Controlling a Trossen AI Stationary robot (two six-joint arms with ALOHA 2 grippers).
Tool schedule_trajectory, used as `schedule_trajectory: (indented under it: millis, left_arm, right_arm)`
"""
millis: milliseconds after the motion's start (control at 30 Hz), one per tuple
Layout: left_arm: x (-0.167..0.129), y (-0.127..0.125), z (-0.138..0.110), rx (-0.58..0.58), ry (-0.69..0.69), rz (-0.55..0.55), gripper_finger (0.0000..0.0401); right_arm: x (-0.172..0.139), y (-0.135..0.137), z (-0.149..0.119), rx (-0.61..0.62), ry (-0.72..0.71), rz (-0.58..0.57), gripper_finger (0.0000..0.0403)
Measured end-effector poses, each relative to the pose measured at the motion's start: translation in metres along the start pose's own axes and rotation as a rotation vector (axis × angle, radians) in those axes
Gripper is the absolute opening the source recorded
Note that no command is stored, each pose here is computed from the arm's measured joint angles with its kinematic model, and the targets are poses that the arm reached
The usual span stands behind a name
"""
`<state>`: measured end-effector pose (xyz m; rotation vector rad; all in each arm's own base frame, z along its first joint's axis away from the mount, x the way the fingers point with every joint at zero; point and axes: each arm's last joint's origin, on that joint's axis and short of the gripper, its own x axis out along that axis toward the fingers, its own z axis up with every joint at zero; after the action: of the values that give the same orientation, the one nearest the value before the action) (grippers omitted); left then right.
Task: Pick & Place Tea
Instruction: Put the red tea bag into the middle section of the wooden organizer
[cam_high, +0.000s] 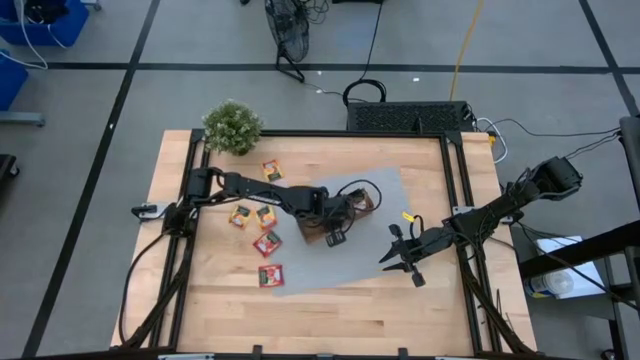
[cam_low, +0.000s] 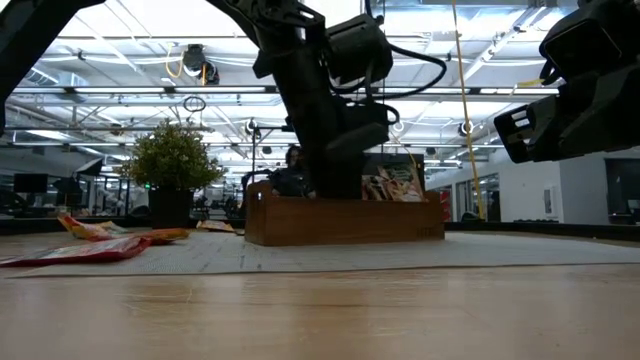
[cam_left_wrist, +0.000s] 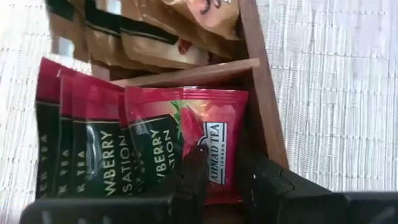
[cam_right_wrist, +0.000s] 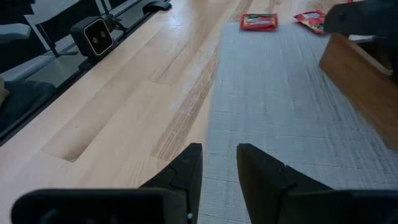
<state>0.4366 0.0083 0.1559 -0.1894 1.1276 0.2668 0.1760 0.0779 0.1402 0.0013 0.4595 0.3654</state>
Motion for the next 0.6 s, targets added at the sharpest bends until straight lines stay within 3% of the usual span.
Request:
schedule_trajectory:
  millis: [333,600]
  left_arm:
    - [-0.01,0.0,0.002,0.04,-0.007,-0.011,0.0093]
    - [-0.032,-0.005,0.021,0.06,-0.093,-0.012,0.0093]
  right_arm:
    - [0.0,0.0,0.0,0.0,0.0,0.0,0.0091]
    - [0.0,0.0,0.0,0.0,-0.001,0.0,0.0091]
